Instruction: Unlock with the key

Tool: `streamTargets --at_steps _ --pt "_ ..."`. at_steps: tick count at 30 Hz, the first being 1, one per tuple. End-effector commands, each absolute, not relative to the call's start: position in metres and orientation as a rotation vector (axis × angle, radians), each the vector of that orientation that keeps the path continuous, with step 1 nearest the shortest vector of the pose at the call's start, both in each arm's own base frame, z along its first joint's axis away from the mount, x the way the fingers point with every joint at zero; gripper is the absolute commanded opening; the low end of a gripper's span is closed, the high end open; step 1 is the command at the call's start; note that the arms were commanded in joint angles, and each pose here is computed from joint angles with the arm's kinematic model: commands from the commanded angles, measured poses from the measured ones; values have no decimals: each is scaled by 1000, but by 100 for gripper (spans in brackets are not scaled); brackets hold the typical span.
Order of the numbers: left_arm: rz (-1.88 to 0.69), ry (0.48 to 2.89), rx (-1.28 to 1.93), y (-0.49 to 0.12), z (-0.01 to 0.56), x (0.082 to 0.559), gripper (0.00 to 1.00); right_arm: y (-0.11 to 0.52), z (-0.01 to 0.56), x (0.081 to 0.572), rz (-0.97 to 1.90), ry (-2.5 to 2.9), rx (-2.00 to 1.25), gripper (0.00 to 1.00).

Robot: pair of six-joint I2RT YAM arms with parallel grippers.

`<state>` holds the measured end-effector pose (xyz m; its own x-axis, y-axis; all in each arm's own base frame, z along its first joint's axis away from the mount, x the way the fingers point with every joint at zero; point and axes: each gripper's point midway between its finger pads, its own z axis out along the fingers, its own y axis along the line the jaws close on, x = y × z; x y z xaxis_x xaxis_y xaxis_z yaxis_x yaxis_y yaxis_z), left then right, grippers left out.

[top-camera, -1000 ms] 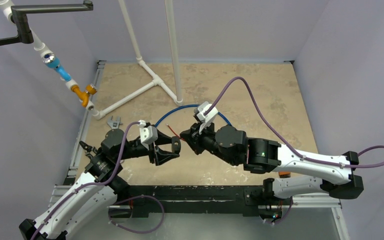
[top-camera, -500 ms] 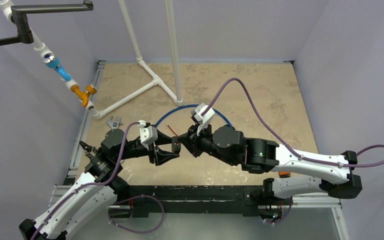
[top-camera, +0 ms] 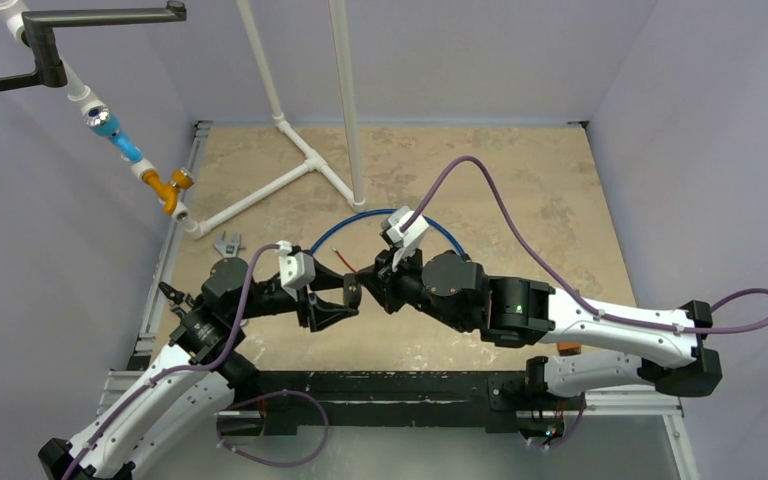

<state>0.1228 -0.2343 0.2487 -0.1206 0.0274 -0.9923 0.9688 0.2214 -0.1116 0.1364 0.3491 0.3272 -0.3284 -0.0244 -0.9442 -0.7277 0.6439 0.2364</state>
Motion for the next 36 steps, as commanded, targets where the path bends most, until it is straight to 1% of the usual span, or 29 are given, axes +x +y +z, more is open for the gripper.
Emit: streamTargets --at_steps 1,5,10,19,23,28,36 --pt "-1069 1164 1029 -234 312 118 0 347 324 145 754 1779 -573 0" --pt "-1062 1168 1032 -233 310 119 0 347 322 150 718 1772 -570 0" --pt "-1014 1199 1016 -232 303 128 0 348 336 153 720 1747 -548 0" --pt "-780 1334 892 -214 282 170 0 347 339 151 718 1811 -531 0" --pt "-807 1350 888 -215 277 168 0 351 346 152 717 1815 -528 0" --pt "-828 1333 901 -217 277 163 0 364 336 153 660 1868 -576 0" --pt "-921 1310 928 -223 280 148 0 369 336 157 627 1868 -584 0"
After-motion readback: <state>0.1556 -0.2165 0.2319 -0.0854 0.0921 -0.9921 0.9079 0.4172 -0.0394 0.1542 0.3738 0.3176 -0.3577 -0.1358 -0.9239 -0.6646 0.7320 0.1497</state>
